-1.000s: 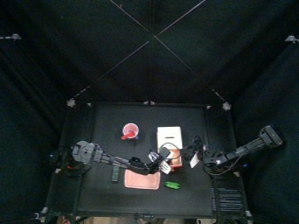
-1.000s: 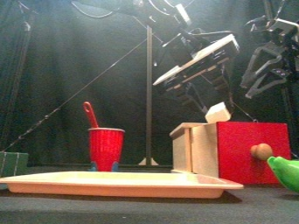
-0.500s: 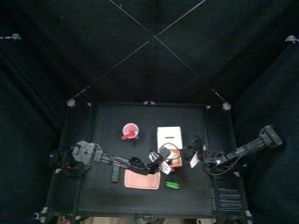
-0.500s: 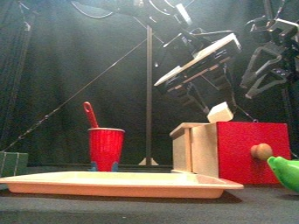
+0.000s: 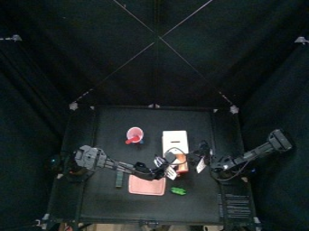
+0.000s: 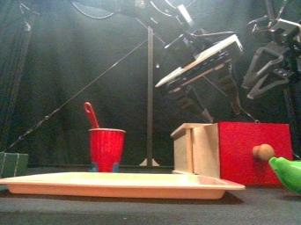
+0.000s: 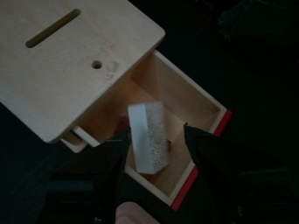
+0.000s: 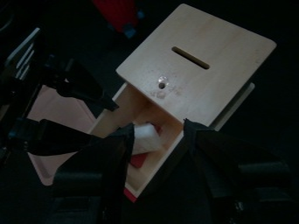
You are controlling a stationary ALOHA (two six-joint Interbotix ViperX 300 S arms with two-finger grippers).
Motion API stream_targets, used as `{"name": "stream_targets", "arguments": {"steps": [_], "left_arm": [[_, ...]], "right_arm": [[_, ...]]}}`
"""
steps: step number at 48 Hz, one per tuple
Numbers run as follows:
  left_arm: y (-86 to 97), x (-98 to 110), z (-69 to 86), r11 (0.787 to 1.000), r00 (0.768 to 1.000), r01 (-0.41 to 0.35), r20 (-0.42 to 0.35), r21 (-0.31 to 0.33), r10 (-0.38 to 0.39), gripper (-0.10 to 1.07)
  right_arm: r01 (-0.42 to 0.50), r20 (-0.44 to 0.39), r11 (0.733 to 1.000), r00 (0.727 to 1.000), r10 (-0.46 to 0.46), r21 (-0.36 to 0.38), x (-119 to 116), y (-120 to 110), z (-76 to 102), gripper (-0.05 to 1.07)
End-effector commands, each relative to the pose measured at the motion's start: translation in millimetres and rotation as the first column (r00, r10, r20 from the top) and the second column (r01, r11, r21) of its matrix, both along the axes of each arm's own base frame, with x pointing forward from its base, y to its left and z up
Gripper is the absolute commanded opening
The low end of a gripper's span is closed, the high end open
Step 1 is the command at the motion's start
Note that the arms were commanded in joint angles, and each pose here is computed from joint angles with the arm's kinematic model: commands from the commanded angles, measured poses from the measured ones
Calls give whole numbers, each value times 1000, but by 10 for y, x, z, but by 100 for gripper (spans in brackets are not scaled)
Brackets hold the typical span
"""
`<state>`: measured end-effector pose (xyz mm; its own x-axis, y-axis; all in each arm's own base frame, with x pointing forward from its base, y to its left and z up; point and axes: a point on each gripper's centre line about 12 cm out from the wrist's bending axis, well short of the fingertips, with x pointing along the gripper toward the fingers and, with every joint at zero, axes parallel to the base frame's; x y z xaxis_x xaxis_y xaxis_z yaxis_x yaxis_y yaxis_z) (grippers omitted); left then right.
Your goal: Place rice in drawer
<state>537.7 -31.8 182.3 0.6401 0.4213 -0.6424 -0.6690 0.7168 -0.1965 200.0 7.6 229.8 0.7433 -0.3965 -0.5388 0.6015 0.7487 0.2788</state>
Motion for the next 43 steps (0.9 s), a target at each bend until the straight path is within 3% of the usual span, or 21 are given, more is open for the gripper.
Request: {"name": "stream_targets", "arguments": {"steps": [1,43], "left_arm": [[-1,54,208,1000,999,0,52,-8,0,92],[2,48,261,1000,998,2,61,-4,-2,92]], "right_arm": [[-2,8,1000,1000,2,0,13,7,34,84],[-3,9,1000,1000,3,-1,12,6,37,84]]}}
